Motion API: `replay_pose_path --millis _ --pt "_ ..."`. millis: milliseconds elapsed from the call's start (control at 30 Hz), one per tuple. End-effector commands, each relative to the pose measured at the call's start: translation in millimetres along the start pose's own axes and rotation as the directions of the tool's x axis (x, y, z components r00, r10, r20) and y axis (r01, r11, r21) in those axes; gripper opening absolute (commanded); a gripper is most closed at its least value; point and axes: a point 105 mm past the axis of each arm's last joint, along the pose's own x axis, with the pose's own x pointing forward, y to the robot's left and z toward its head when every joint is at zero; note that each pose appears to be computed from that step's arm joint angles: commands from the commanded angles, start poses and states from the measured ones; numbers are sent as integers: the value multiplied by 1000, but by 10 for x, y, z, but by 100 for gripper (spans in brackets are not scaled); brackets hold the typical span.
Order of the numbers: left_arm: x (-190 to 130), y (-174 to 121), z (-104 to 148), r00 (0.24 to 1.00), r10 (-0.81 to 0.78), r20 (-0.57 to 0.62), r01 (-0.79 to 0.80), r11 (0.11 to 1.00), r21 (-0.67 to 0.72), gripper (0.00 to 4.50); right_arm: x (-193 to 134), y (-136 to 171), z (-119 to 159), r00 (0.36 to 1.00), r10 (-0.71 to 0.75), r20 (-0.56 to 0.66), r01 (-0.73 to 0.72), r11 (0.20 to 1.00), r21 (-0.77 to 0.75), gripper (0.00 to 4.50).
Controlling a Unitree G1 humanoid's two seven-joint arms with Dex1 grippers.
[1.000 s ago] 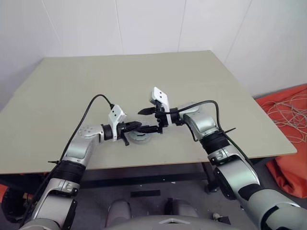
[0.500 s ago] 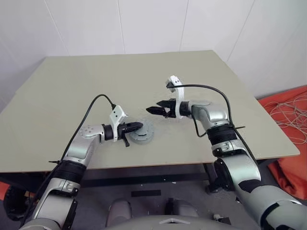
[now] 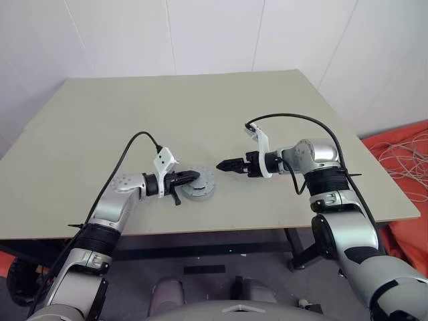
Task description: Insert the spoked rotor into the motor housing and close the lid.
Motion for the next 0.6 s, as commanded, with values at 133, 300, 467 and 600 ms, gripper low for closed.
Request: replay_pose_path --millis 133,300,467,600 --pt "-20 -12 -116 999 -4 -54 4 1000 -11 0 31 44 -6 1000 28 -4 -28 997 74 449" --pt "-30 -18 -119 999 -3 -55 3 1000 -13 0 118 39 -90 999 44 -27 -41 991 126 449" --pt "-35 -12 -121 998 0 -55 -1 1000 -14 0 195 88 -121 995 96 -18 -91 977 193 449" --pt "-37 -10 -124 998 1 -56 -2 1000 -14 0 232 103 -137 993 119 -12 -113 964 242 449"
